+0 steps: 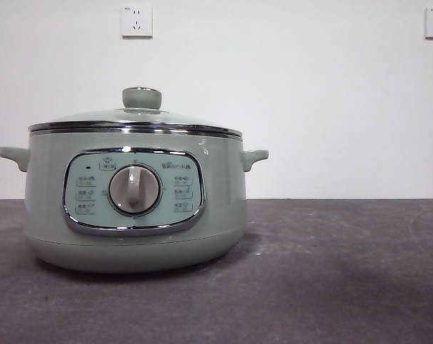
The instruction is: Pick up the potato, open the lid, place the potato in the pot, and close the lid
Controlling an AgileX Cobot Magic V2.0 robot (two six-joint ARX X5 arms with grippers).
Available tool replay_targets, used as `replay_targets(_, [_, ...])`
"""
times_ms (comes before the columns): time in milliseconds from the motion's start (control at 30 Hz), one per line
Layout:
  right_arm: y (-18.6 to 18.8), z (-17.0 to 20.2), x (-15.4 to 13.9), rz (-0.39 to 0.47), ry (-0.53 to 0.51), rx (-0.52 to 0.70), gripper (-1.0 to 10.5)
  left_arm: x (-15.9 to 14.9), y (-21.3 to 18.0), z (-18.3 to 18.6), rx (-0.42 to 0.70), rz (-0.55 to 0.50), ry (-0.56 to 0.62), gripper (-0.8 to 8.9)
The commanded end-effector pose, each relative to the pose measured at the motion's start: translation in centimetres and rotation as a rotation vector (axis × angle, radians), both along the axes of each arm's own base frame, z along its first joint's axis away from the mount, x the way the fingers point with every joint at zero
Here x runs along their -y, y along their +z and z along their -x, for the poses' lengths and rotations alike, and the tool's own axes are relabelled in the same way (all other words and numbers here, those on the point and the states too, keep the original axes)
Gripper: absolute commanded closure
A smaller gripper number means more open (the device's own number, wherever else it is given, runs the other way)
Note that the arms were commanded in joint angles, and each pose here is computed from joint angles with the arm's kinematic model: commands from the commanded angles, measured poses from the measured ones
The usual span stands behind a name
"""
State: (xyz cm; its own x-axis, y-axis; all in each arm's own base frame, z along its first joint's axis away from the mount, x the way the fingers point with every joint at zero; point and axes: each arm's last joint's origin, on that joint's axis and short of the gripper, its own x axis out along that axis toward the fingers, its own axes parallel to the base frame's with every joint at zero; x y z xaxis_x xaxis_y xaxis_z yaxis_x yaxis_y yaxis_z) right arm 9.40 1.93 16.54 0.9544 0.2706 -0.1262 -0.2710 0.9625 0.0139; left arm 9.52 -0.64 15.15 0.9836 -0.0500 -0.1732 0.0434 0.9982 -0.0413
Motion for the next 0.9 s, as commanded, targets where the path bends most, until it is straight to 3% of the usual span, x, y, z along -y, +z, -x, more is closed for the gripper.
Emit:
replay_targets(33, [-0.66, -0.02, 0.0, -0.011, 0.0, 0.005, 9.5, -0.02, -0.5, -0.06, -0.012, 0.005, 0.003, 8.17])
replay_targets(900, [-1.65, -0.03, 0.0, -0.008, -0.005, -0.046, 9.5, -0.02, -0.49, -0.06, -0.011, 0.005, 0.003, 8.17])
